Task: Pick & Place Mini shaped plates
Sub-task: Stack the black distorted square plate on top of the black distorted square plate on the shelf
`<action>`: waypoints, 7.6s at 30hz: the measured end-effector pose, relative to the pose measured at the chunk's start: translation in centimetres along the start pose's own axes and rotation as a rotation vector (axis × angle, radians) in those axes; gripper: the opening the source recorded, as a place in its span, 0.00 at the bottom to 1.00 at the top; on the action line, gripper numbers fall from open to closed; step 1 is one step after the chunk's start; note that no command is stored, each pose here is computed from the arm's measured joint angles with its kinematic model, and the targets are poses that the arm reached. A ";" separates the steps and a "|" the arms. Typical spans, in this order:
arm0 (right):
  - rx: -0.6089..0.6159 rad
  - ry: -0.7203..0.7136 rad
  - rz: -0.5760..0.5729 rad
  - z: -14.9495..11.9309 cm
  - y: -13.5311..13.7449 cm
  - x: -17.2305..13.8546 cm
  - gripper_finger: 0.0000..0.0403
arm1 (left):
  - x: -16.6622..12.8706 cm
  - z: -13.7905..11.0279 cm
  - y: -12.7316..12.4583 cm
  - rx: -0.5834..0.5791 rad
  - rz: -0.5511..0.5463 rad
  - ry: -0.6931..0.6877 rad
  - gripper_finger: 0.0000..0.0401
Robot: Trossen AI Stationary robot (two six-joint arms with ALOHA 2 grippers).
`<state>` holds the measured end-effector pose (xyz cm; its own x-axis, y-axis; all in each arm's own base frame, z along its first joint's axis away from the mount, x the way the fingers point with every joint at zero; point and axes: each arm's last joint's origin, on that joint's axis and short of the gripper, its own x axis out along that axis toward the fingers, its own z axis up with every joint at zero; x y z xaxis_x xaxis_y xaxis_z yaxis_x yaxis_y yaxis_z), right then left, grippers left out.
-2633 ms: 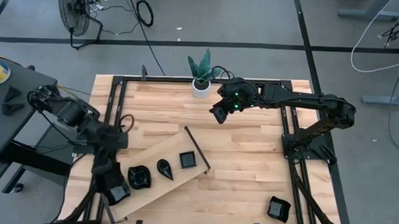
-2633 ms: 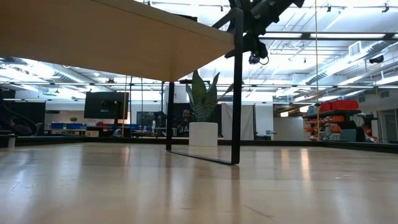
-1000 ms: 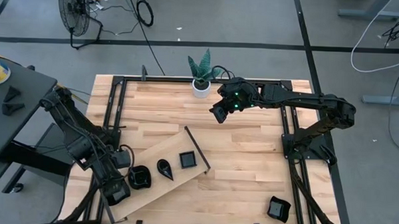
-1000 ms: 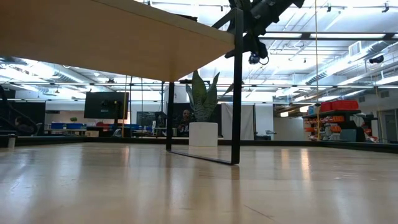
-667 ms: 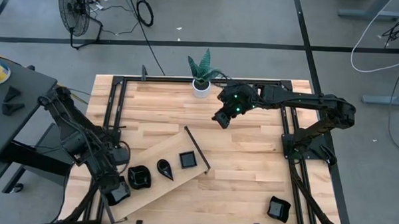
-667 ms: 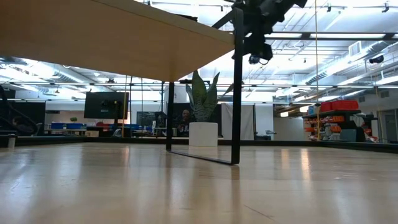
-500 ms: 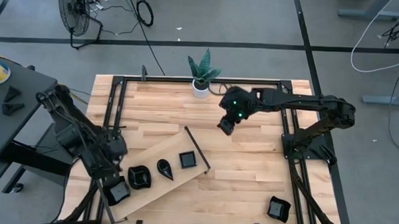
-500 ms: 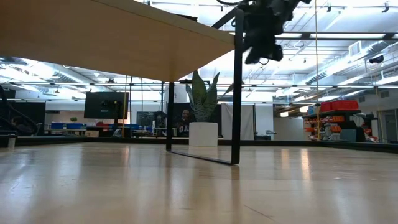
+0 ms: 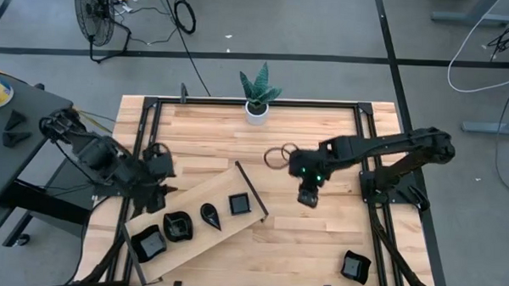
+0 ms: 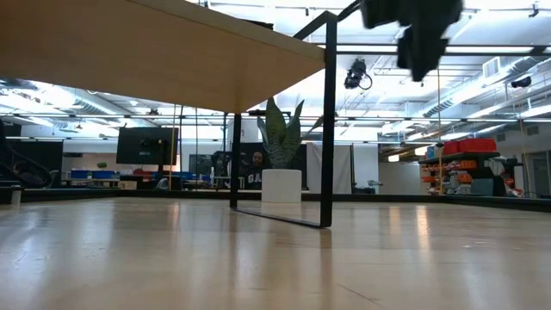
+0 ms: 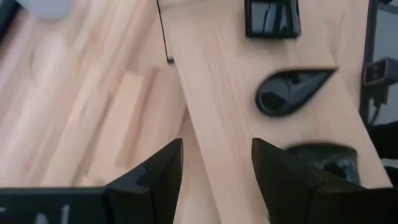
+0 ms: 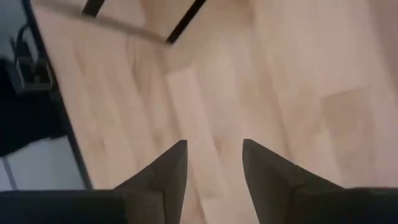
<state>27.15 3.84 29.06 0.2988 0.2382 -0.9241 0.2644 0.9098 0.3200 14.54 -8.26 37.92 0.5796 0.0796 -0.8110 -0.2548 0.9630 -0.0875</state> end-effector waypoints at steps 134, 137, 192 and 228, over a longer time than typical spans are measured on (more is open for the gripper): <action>-0.504 0.290 -0.130 -14.2 11.2 13.3 0.00 | 1.6 3.9 3.1 0.066 -0.036 -0.062 0.49; -0.461 0.271 -0.164 -13.3 10.1 13.2 0.00 | 1.6 3.9 3.1 0.065 -0.036 -0.062 0.49; 1.029 -0.607 0.122 13.7 -17.2 11.0 0.00 | 5.0 4.6 11.5 -0.180 0.167 0.033 0.49; 0.933 -0.521 0.180 17.8 -15.4 15.2 0.04 | 9.5 2.0 16.5 -0.434 0.182 0.092 0.49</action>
<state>43.96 -12.61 13.84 0.6977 -0.0317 -0.7157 0.7053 0.2057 0.6784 17.41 8.88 29.88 0.4293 0.1953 -0.8818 -0.6573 0.7372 -0.1567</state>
